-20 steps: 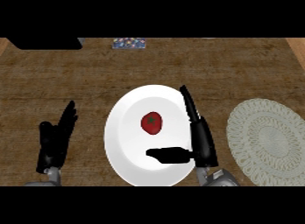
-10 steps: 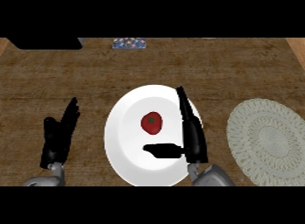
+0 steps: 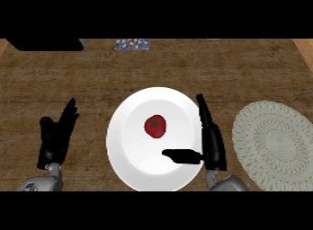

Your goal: Pick the tomato from the placemat and place it in the plate

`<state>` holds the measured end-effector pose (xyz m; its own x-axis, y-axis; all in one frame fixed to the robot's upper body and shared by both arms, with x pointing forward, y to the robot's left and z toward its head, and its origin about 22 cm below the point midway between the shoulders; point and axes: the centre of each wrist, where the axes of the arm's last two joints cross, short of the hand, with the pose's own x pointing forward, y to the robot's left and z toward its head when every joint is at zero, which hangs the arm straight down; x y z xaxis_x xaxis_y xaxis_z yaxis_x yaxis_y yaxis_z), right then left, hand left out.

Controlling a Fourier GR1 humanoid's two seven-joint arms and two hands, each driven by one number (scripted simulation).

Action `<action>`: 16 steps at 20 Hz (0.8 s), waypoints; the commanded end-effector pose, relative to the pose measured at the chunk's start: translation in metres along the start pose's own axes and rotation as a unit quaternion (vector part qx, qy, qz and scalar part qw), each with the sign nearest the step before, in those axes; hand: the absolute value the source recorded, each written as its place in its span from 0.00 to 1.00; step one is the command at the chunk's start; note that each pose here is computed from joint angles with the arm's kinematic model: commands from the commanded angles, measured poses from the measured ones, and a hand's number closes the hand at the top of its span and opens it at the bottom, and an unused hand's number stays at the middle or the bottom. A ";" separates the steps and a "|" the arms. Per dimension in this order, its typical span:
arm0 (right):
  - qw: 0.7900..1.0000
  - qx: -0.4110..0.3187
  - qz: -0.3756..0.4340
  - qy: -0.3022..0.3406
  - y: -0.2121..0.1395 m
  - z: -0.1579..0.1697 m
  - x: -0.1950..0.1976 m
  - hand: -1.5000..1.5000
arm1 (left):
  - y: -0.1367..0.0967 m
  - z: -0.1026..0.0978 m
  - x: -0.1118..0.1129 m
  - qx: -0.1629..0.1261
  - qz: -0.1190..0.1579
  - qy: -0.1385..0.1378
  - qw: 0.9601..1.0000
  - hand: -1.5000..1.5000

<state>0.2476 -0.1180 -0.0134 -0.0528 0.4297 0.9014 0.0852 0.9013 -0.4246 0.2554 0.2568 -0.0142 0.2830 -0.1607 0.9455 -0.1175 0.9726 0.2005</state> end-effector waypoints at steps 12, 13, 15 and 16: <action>0.999 -0.049 0.017 0.015 -0.075 -0.003 -0.031 0.00 | -0.012 -0.004 -0.014 0.002 0.001 -0.002 1.000 0.50; 0.998 -0.059 0.015 0.020 -0.050 0.011 -0.033 0.00 | 0.007 0.013 -0.001 0.004 0.000 0.004 1.000 0.50; 0.998 -0.057 0.010 0.018 -0.064 0.003 -0.065 0.00 | 0.005 0.021 0.009 -0.005 -0.002 -0.007 1.000 0.50; 0.998 -0.062 0.010 0.012 -0.057 0.000 -0.055 0.00 | -0.006 0.010 -0.010 -0.004 -0.001 -0.005 1.000 0.50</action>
<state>0.2401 -0.1866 -0.0285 -0.0181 0.4495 0.8931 0.1848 0.8793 -0.4389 0.2454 0.2533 -0.0115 0.2823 -0.1609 0.9457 -0.1153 0.9730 0.1999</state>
